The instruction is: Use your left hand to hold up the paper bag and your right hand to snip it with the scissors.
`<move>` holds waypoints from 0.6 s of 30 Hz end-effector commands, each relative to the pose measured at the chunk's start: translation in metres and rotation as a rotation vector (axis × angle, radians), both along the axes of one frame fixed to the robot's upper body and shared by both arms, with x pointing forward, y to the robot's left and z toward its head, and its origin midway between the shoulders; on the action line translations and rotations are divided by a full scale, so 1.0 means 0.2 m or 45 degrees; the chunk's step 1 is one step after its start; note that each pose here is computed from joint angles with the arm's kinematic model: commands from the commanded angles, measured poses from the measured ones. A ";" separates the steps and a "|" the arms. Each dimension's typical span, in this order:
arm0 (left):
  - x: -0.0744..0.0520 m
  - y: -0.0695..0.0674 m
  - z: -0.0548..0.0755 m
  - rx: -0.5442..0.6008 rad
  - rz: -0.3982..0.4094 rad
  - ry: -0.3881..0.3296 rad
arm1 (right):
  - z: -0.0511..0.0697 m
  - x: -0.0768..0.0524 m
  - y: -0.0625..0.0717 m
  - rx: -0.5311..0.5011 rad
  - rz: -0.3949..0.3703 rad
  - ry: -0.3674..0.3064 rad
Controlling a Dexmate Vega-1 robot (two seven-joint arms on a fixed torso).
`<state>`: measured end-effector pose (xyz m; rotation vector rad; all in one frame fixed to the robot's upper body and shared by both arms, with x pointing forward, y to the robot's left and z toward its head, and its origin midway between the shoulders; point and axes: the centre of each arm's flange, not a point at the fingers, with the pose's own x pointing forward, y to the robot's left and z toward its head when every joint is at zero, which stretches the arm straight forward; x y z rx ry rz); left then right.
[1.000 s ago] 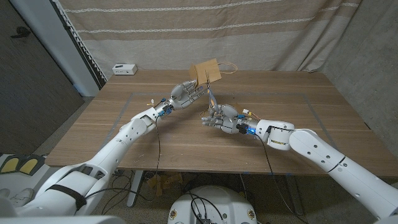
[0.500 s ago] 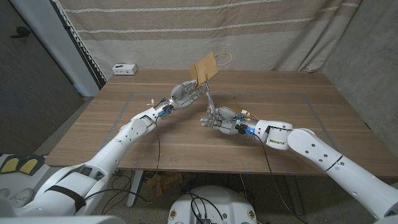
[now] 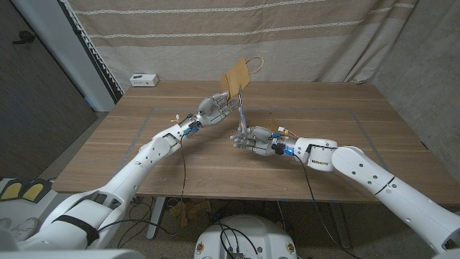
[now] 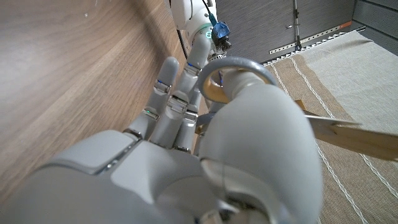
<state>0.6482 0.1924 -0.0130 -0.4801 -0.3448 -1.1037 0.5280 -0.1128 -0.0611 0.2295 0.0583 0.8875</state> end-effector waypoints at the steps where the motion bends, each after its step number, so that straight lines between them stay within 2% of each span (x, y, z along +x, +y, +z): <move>1: -0.02 -0.02 -0.02 0.004 -0.013 0.006 | 0.01 0.01 -0.01 -0.043 0.004 0.034; 18: -0.06 -0.06 -0.05 0.014 -0.043 0.016 | 0.01 0.02 -0.01 -0.111 -0.013 0.050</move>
